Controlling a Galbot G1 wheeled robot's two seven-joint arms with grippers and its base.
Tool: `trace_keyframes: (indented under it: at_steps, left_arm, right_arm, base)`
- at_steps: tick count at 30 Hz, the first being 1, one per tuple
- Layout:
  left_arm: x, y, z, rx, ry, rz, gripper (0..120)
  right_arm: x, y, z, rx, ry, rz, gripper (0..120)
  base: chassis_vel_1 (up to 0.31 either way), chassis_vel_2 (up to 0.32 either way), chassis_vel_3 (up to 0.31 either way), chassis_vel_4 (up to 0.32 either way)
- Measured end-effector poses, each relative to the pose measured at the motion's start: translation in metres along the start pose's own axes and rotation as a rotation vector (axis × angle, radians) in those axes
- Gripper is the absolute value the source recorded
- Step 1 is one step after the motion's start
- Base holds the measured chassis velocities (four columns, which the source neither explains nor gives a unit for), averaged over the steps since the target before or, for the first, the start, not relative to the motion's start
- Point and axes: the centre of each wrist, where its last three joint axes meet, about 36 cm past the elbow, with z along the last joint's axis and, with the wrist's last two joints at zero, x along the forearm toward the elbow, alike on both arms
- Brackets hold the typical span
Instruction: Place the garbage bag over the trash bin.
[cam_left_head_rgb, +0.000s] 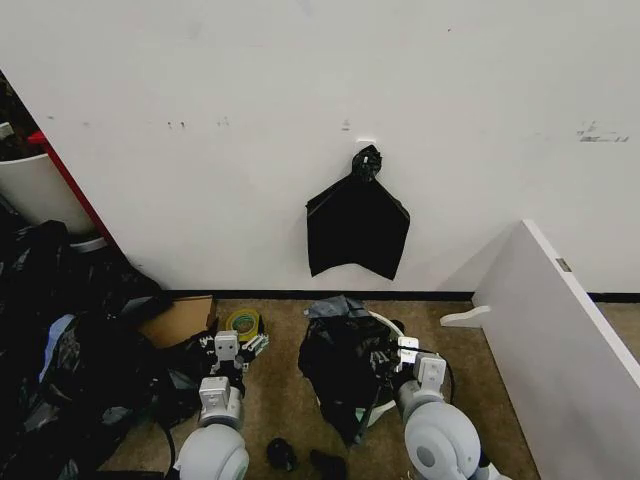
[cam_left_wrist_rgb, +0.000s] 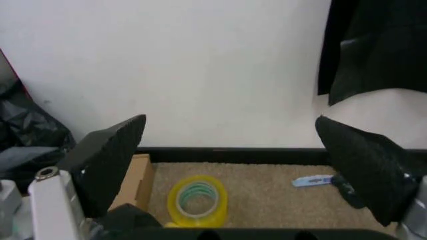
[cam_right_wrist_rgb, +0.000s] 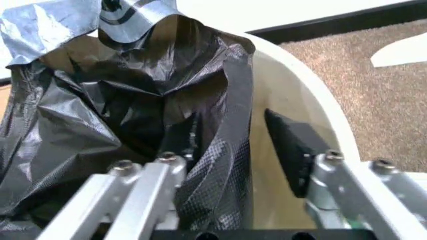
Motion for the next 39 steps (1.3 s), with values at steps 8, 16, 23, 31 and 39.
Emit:
trace_keyframes:
  at_steps: [8,16,23,31,39]
  left_arm:
    - [-0.008,0.008,0.008,-0.061,-0.016,0.012,100]
    - [-0.015,-0.020,-0.034,0.202,0.288,0.276,100]
    - [-0.026,-0.065,-0.057,0.089,0.571,0.370,100]
    - [-0.040,-0.085,-0.043,0.070,0.642,0.331,100]
    - [-0.044,-0.098,-0.026,0.072,0.687,0.326,83]
  right_arm:
    - [0.006,-0.004,0.009,-0.023,-0.041,-0.038,4]
    - [0.014,-0.003,0.011,-0.059,-0.070,-0.088,0]
    - [0.020,0.004,0.010,-0.051,-0.079,-0.133,0]
    - [0.019,0.003,0.014,-0.034,-0.088,-0.146,0]
    - [0.021,0.004,0.016,-0.024,-0.090,-0.152,0]
  base:
    - [0.000,0.000,0.000,0.000]
    - [0.000,0.000,0.000,0.000]
    - [0.000,0.000,0.000,0.000]
    - [0.000,0.000,0.000,0.000]
    - [0.000,0.000,0.000,0.000]
